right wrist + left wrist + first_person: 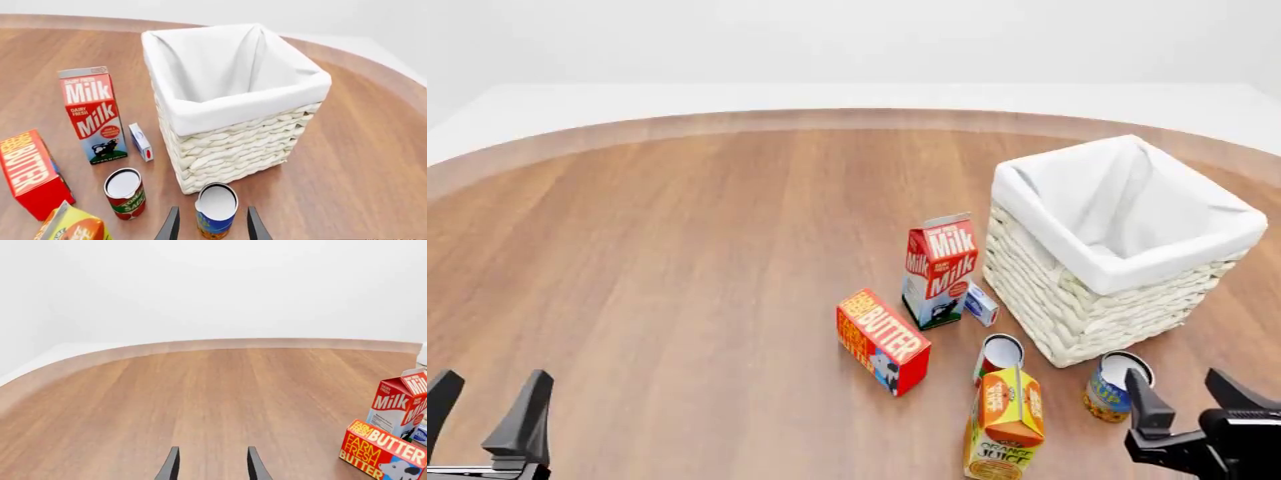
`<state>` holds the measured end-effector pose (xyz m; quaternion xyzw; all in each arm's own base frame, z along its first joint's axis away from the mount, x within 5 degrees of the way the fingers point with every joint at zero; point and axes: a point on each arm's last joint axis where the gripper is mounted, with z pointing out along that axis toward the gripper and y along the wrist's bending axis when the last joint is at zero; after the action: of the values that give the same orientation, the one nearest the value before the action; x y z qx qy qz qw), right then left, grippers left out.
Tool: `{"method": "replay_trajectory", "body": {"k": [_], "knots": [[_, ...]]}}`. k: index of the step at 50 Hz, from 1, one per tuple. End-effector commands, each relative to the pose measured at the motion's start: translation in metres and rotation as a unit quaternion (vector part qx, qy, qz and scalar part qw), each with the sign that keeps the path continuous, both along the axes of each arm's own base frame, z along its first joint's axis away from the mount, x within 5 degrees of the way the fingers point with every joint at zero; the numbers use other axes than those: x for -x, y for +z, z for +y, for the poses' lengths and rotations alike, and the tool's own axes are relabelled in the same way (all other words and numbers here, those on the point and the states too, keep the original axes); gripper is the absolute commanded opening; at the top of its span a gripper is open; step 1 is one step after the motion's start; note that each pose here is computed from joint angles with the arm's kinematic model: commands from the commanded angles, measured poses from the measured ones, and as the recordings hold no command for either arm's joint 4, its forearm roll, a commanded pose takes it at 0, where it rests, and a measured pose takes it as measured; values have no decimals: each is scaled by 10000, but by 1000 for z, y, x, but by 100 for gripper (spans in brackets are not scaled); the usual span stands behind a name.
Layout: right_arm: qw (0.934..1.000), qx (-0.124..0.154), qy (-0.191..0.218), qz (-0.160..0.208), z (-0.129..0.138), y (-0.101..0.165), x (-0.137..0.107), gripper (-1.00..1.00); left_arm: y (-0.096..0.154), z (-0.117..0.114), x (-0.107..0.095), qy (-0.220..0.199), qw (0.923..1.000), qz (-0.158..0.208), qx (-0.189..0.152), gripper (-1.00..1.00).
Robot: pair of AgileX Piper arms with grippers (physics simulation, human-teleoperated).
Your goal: Pick up the alphabet soup, and put it in the basket.
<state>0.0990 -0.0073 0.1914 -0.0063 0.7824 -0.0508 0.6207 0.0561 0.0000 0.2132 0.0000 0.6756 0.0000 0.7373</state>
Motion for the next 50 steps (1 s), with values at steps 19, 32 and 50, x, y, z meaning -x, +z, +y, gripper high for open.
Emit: {"method": "replay_trajectory", "body": {"k": [19,32,50], "knots": [[9994,-115,-75,316,-3,-11,-19,100,0,0,0,0,10000,0,0,100],[9989,-130,-79,442,-3,-15,-24,100,0,0,0,0,10000,0,0,100],[9979,-166,-137,614,-6,-27,-38,100,0,0,0,0,10000,0,0,100]]}}
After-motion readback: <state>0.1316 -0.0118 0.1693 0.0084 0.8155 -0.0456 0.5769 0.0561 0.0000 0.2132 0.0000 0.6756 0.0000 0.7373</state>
